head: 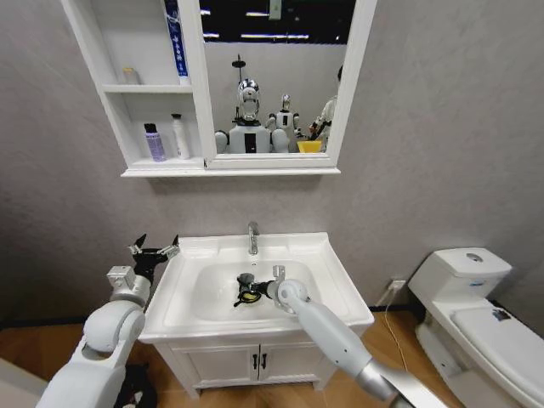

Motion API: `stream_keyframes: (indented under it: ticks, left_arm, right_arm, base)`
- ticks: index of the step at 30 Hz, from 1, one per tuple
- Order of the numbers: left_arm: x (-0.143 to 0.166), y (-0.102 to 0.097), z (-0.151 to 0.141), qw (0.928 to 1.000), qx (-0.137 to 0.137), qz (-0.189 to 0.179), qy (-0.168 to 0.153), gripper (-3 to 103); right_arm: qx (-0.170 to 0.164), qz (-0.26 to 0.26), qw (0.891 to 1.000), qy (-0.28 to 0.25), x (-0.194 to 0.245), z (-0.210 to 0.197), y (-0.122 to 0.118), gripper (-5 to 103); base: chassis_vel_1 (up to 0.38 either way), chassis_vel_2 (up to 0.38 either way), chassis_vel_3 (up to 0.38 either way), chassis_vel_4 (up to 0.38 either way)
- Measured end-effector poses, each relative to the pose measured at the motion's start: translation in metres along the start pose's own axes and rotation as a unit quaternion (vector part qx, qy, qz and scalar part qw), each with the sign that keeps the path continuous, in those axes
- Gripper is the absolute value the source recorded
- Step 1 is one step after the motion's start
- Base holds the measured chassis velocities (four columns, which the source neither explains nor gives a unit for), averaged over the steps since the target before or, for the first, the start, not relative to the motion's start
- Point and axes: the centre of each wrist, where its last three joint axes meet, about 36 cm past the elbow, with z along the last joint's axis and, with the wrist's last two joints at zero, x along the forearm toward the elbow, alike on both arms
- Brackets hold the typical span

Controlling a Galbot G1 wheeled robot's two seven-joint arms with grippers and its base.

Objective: Move facial cleanser and shampoo from washbasin to cabinet, then wipe washbasin with towel.

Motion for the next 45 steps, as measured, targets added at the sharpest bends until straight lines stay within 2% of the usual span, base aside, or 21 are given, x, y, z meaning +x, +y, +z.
stream_keyframes:
  ticks: [8,20,25,30,45]
  left_arm:
    - [0.001,0.002,-0.001,1.0000,0.001,-0.002,-0.001,100]
    - [0.000,0.003,-0.003,1.0000,-0.001,-0.002,-0.003,100]
    - [0.001,0.003,-0.004,1.0000,0.000,-0.003,-0.004,100]
    - [0.002,0.003,-0.005,1.0000,0.001,-0.004,-0.007,100]
    - [0.002,-0.008,-0.004,0.9999,0.006,0.008,-0.010,100]
  right_arm:
    - [-0.029,0.012,0.999,0.004,-0.022,0.006,-0.022,4]
    - [-0.048,0.002,0.999,0.015,-0.032,0.006,-0.022,4]
    - [-0.059,0.013,0.998,0.024,-0.033,0.010,-0.031,4]
    - [-0.069,0.049,0.996,0.027,-0.020,0.011,-0.052,4]
    - [-0.084,0.106,0.991,0.023,0.042,0.012,-0.074,3]
  base:
    - [0.000,0.000,0.000,0.000]
    - [0.000,0.000,0.000,0.000]
    - [0.000,0.000,0.000,0.000]
    - [0.000,0.000,0.000,0.000]
    - [0.000,0.000,0.000,0.000]
